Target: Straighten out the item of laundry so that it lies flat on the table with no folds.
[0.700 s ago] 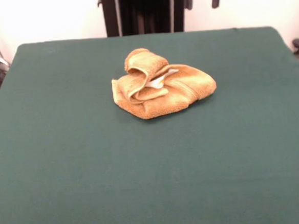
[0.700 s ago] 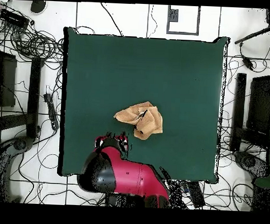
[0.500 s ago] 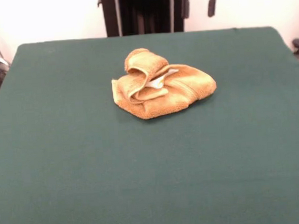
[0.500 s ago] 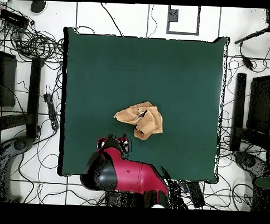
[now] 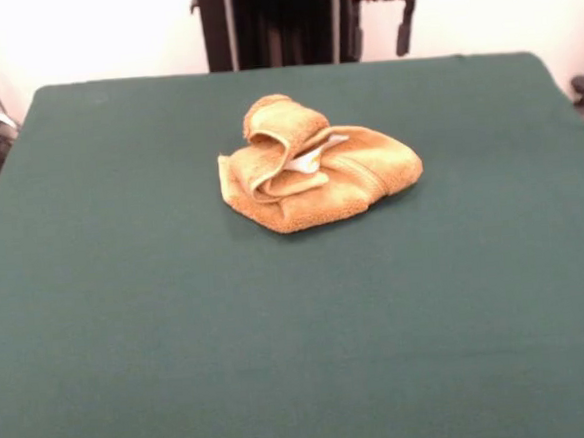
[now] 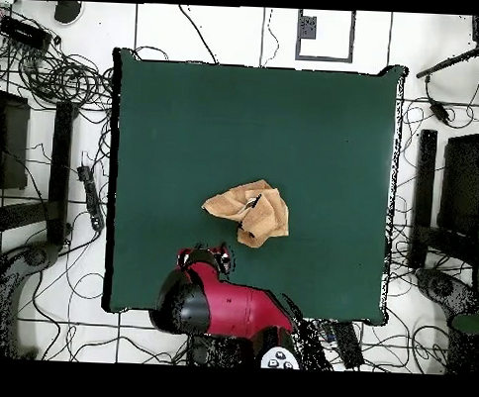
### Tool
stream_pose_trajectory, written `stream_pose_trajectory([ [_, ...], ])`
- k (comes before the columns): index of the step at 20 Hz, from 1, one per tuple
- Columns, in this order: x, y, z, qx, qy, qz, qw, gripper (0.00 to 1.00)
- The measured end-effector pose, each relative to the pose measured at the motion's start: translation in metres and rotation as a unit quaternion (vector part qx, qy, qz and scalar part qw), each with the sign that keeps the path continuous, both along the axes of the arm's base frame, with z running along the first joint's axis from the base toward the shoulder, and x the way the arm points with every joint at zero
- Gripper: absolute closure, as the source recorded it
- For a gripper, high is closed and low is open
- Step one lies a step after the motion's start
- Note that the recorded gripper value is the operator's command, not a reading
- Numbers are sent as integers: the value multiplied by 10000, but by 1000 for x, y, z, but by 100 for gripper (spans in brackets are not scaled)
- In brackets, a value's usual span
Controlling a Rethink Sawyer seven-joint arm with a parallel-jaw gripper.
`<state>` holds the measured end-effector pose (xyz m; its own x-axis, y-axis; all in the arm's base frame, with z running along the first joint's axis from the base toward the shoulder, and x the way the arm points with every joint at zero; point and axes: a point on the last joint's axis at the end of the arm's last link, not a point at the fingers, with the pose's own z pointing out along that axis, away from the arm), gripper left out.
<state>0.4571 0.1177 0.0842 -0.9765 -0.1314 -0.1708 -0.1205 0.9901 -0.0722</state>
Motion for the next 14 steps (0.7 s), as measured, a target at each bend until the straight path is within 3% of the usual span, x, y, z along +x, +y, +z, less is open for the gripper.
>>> stream_pose_trajectory([
  [7,20,-5,20,-31,-50,-44,10000,0],
  [14,65,-14,47,-73,-136,-87,9998,0],
])
